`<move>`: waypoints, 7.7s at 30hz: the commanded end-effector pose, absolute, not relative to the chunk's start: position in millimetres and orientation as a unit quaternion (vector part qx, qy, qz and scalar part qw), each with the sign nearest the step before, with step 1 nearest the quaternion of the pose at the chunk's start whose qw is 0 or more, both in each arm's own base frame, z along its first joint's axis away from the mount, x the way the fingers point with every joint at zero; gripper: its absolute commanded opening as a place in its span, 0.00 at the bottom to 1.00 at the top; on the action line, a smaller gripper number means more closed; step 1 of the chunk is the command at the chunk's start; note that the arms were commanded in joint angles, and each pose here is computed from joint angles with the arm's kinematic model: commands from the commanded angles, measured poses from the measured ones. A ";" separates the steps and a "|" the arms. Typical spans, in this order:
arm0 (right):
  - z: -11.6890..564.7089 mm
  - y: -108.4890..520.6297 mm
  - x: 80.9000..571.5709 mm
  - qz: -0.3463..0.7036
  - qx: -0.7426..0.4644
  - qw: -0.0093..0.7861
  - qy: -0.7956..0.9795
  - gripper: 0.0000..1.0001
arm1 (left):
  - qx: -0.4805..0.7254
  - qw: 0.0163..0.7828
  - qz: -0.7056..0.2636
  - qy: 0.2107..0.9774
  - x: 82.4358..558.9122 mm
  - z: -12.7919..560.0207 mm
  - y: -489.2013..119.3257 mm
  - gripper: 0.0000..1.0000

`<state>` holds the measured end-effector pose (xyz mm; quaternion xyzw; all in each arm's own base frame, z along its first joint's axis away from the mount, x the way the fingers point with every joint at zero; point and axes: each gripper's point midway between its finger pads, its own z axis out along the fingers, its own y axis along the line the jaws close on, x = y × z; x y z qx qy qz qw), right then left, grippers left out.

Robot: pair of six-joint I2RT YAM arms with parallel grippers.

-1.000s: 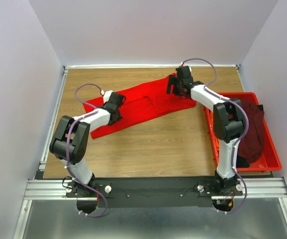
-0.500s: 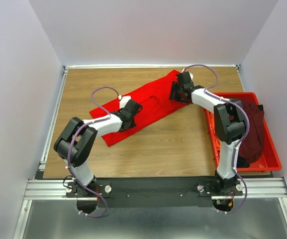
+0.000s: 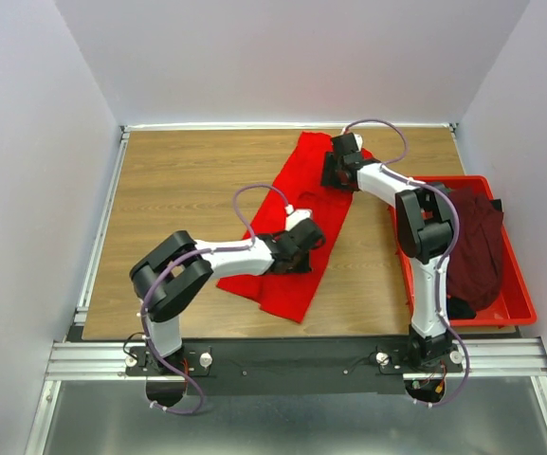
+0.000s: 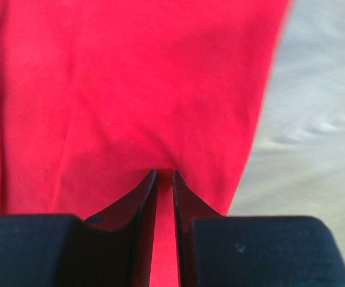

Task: Fold and stack the t-shirts
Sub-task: Fold the tshirt

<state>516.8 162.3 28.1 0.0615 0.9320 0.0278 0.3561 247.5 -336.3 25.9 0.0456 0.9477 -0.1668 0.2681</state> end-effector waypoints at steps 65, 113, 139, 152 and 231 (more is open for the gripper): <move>55.5 218.1 218.2 0.198 0.030 0.263 0.944 0.73 | -0.104 0.304 -0.196 0.926 198.9 36.3 -216.2 0.39; 48.1 210.5 183.0 0.153 0.015 0.270 0.950 0.52 | -0.092 0.272 -0.227 0.931 156.7 58.4 -225.6 0.43; 15.0 182.2 128.9 0.154 0.045 0.182 0.970 0.52 | -0.094 0.233 -0.174 0.952 142.0 23.9 -188.1 0.49; 13.2 188.5 125.1 0.157 0.032 0.161 0.974 0.52 | -0.036 0.238 -0.236 0.942 145.5 36.0 -216.9 0.33; 94.4 217.3 402.4 0.022 0.081 0.466 0.881 0.00 | -0.087 0.412 -0.186 0.888 377.2 116.1 -243.5 0.00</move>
